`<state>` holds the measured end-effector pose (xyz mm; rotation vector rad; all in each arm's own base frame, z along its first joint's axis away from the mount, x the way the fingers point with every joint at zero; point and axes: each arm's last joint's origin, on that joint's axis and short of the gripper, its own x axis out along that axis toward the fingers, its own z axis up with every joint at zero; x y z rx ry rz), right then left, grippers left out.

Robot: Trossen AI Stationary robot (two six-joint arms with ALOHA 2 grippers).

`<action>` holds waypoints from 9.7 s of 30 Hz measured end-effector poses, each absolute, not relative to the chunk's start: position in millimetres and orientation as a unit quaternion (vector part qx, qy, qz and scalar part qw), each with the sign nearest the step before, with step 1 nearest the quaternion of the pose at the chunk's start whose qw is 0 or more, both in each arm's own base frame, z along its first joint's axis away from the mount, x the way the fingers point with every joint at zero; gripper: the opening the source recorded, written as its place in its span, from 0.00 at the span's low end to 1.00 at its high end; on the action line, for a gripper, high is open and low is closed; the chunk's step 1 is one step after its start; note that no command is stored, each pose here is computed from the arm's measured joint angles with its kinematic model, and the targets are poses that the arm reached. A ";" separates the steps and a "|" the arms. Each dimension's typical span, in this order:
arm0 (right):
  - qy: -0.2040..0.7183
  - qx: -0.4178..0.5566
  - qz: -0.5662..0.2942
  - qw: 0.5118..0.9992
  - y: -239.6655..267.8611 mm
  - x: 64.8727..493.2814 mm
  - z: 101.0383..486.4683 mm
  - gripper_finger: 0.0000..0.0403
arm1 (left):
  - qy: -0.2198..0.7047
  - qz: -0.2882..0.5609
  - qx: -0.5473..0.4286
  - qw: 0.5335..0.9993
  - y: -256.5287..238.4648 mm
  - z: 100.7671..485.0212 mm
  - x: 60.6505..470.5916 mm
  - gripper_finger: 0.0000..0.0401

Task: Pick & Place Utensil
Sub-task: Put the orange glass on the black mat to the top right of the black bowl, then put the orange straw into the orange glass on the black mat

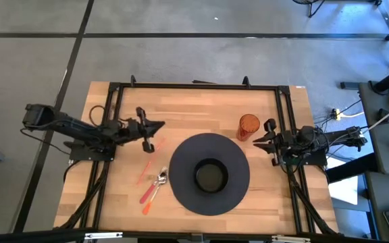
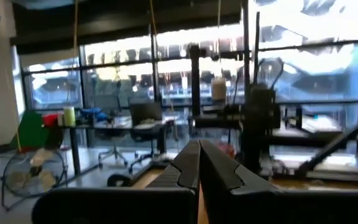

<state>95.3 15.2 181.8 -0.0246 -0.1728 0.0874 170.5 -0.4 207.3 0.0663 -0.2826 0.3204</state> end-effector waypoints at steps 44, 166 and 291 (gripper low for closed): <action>-0.114 -0.001 0.049 0.992 15.3 94.2 187.1 0.13 | -0.123 0.189 0.073 0.971 14.8 203.2 111.4 0.00; 0.594 0.010 -0.170 0.786 -15.6 214.4 273.5 0.72 | -0.076 0.267 0.007 0.961 22.2 184.2 109.6 0.02; -0.021 -0.047 0.130 0.990 35.0 116.1 272.7 0.02 | -0.060 0.281 -0.019 0.958 23.1 179.6 109.7 0.01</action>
